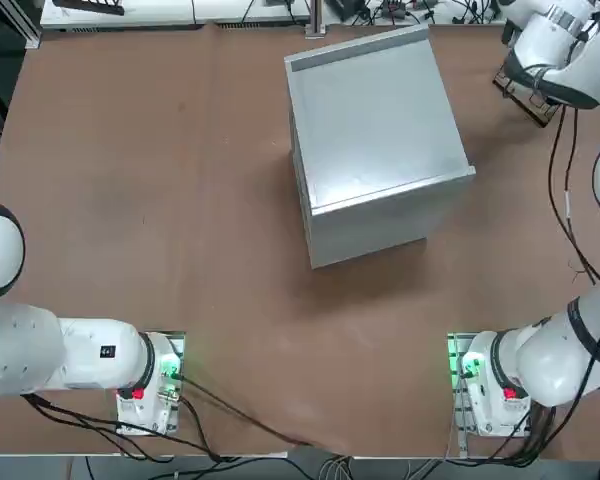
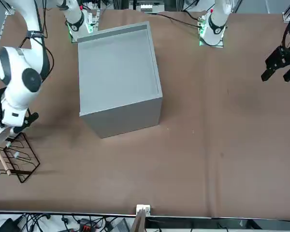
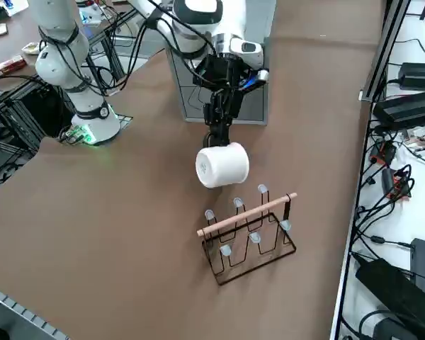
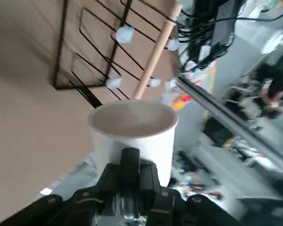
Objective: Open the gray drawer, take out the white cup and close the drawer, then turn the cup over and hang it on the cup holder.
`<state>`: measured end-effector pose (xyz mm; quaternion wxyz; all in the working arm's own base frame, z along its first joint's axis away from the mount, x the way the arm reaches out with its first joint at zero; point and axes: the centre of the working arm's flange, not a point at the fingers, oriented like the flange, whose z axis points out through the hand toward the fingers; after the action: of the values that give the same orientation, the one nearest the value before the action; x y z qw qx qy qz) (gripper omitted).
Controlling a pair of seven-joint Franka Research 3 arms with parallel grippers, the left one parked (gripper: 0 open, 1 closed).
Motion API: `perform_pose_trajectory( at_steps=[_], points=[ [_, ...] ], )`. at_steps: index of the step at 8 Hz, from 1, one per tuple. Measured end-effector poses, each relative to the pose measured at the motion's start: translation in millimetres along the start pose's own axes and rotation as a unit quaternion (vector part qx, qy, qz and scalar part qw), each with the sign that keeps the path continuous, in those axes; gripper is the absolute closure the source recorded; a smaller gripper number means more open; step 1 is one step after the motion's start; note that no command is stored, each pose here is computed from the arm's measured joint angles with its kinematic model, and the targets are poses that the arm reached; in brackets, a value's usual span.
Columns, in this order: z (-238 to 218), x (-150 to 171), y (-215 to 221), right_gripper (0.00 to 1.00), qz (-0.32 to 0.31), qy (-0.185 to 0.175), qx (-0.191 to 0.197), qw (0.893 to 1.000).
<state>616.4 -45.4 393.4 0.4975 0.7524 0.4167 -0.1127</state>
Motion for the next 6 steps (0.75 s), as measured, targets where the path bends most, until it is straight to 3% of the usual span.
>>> perform_pose_trajectory(
  at_steps=[3,6],
  points=[
    [21,3,-28,0.8,-0.107,-0.045,-0.109,0.987],
    [33,5,-46,0.8,-0.182,-0.062,-0.144,0.971]
  ],
)
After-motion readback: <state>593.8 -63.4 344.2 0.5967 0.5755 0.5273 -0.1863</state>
